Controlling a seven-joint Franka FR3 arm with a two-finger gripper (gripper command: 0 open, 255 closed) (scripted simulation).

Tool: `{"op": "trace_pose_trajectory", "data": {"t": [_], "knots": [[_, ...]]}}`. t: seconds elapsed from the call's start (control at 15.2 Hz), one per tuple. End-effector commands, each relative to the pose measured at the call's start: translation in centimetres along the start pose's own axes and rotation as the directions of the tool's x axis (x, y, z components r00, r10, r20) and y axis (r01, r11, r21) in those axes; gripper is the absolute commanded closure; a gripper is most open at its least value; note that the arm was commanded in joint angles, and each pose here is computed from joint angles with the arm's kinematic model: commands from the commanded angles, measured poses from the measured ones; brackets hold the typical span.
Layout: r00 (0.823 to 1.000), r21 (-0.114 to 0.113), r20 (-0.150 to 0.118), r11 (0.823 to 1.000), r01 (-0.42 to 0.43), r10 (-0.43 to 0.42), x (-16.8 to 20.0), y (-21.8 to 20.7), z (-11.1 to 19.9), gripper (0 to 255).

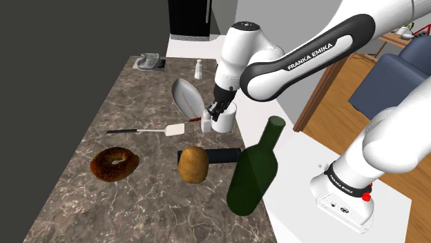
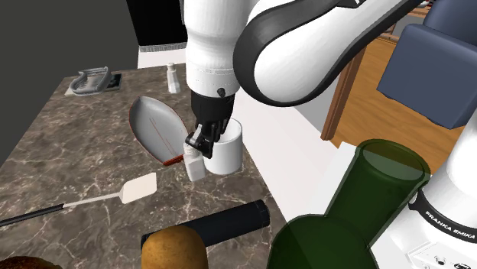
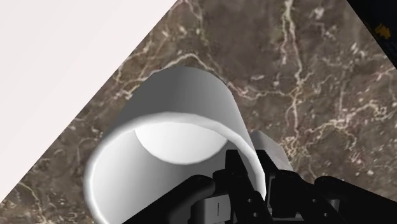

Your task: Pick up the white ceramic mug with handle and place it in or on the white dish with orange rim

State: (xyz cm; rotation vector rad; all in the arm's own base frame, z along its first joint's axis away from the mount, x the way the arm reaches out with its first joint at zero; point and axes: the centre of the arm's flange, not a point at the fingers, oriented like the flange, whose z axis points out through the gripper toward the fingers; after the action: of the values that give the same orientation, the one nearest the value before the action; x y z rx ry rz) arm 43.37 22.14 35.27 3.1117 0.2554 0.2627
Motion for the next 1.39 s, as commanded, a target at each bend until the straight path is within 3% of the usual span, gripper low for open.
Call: {"op": "trace_pose_trajectory", "data": {"t": [0.0,0.26,1.32], "knots": [[1.000,-0.001,0.006,1.000,-0.002,0.002,-0.1,0.1,0.2,255],[1.000,-0.001,0.006,1.000,-0.002,0.002,-0.1,0.2,0.3,255],[1.000,-0.001,0.006,1.000,-0.002,0.002,1.3,0.4,-8.1,255]]}}
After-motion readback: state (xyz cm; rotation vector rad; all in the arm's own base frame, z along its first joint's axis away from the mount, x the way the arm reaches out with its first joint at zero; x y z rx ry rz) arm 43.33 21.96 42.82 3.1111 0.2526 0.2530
